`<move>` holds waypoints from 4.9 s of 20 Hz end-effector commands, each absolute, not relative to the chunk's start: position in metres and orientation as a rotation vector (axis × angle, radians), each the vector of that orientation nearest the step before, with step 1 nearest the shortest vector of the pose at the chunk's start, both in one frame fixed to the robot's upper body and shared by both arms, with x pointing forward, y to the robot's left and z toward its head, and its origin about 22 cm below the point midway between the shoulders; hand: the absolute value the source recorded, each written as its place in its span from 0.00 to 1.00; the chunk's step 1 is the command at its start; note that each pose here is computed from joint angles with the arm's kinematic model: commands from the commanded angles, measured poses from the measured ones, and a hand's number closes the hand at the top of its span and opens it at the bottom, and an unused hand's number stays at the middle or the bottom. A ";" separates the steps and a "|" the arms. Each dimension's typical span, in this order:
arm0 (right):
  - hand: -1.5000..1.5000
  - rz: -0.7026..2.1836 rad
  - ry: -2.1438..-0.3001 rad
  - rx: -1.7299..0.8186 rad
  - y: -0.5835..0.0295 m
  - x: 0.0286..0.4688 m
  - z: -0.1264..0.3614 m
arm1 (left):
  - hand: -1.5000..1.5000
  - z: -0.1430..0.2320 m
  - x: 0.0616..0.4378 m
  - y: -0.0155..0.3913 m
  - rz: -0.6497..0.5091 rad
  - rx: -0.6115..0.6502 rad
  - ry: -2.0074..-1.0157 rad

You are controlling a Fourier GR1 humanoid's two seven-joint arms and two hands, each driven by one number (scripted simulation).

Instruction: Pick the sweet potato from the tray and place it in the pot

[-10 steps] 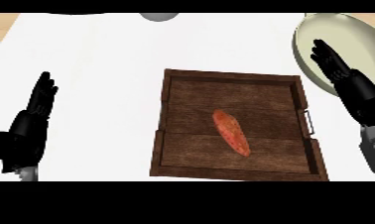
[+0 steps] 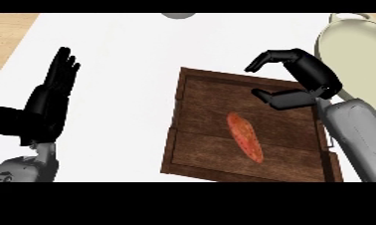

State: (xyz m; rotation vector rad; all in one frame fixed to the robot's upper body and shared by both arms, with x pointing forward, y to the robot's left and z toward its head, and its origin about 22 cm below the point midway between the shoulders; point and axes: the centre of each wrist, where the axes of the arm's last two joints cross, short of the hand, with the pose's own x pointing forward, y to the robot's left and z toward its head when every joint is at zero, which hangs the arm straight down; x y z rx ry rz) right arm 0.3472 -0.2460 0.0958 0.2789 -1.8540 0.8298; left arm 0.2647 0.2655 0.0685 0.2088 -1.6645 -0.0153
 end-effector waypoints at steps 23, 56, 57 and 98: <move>0.00 1.947 -1.499 0.483 -0.180 0.389 0.153 | 0.50 0.071 0.288 0.271 0.050 0.188 -1.610; 0.00 2.095 -1.321 0.299 -0.164 0.339 0.060 | 0.50 0.065 0.290 0.286 0.064 0.190 -1.606; 0.00 2.089 -1.322 0.280 -0.154 0.330 0.040 | 0.50 0.091 0.287 0.288 0.063 0.196 -1.607; 1.00 0.658 -1.607 -0.819 -0.156 0.291 0.135 | 0.50 0.087 0.277 0.285 0.092 0.219 -1.604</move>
